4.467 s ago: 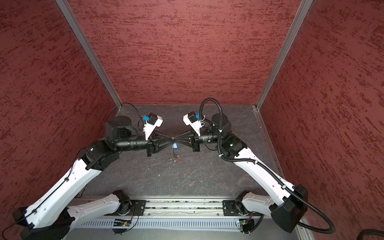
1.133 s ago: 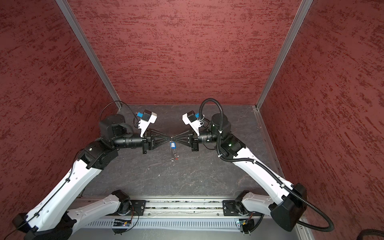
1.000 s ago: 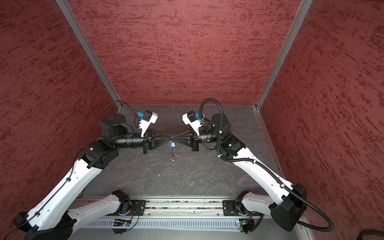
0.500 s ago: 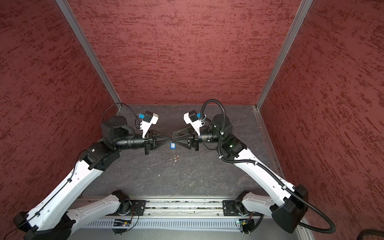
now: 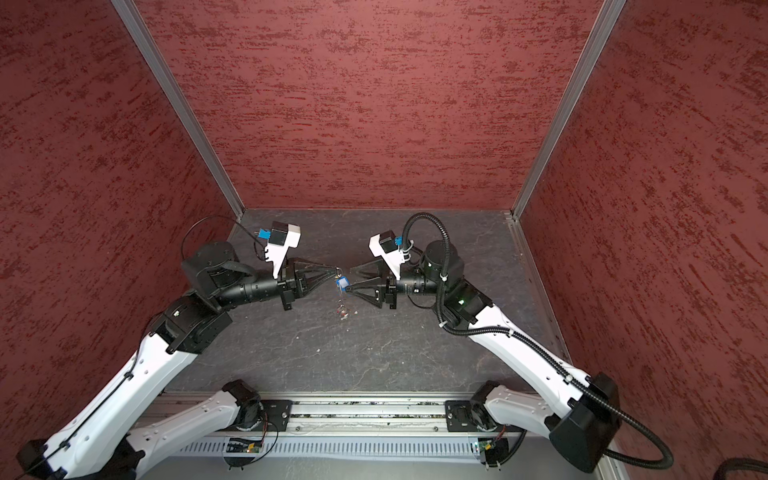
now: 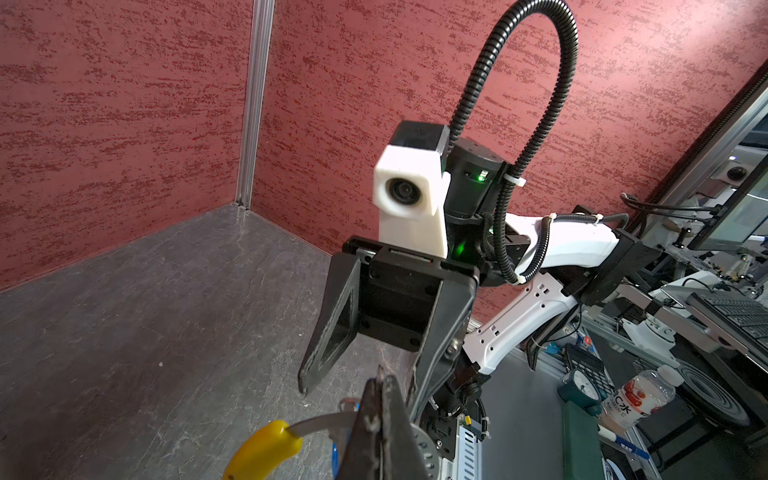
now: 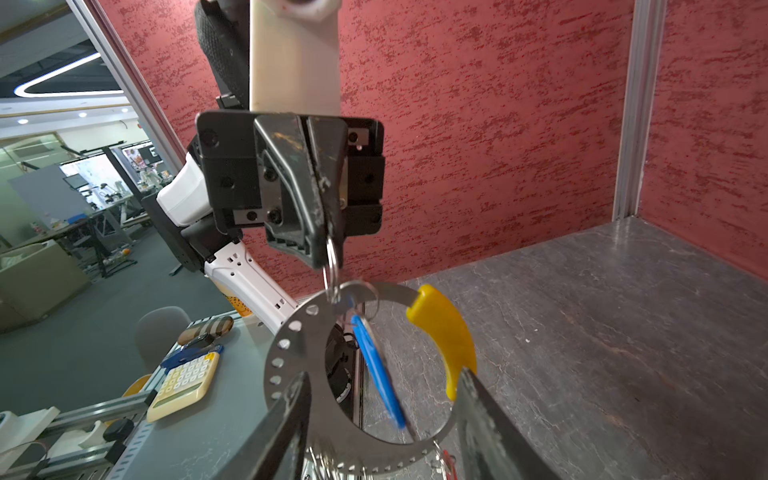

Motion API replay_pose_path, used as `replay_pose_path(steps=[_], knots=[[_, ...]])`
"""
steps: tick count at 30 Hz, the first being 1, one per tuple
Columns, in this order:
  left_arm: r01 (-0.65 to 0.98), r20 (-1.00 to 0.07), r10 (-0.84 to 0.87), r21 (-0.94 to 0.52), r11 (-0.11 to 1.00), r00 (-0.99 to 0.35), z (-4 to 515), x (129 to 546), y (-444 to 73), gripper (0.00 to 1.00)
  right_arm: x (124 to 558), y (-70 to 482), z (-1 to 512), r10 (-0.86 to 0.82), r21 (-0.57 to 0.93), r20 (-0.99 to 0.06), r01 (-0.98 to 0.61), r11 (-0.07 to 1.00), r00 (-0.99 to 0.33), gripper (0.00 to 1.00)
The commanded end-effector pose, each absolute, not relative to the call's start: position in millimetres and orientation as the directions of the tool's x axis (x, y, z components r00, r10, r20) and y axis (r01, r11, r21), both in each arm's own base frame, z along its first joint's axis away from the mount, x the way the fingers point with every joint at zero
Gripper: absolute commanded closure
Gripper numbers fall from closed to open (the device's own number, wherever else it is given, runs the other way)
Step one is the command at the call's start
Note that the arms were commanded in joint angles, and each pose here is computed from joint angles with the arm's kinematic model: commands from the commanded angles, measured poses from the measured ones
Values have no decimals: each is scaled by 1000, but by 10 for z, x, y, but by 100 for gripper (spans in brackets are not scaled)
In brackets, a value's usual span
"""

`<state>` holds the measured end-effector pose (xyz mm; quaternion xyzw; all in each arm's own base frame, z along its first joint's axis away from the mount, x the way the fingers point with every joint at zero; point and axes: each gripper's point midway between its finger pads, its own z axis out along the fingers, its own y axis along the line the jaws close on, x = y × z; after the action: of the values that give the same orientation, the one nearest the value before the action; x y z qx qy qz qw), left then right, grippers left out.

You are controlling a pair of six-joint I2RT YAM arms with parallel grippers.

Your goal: Remove the keys from the keyring

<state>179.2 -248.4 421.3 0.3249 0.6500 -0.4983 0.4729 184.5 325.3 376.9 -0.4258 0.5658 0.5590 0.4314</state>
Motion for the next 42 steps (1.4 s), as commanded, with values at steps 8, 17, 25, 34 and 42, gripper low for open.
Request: replay_pose_path(steps=[8, 17, 25, 34, 42], knots=[[906, -945, -89, -326, 271, -313, 4309, 1778, -2517, 100, 1810, 3396, 3934, 16, 181, -983, -983, -21, -182, 46], [901, -944, -95, -329, 282, -315, 4284, 1792, -2516, 100, 1832, 3415, 4036, 24, 162, -986, -987, -14, -163, 61], [891, -944, -114, -331, 311, -311, 4279, 1843, -2495, 100, 1796, 3421, 4055, 15, 162, -987, -987, -23, -162, 83], [886, -946, -141, -323, 332, -292, 4322, 1866, -2457, 100, 1791, 3416, 4004, 3, 170, -985, -985, -8, -170, 86], [885, -944, -169, -326, 332, -284, 4326, 1877, -2469, 100, 1745, 3409, 4102, 18, 147, -989, -989, -24, -147, 100]])
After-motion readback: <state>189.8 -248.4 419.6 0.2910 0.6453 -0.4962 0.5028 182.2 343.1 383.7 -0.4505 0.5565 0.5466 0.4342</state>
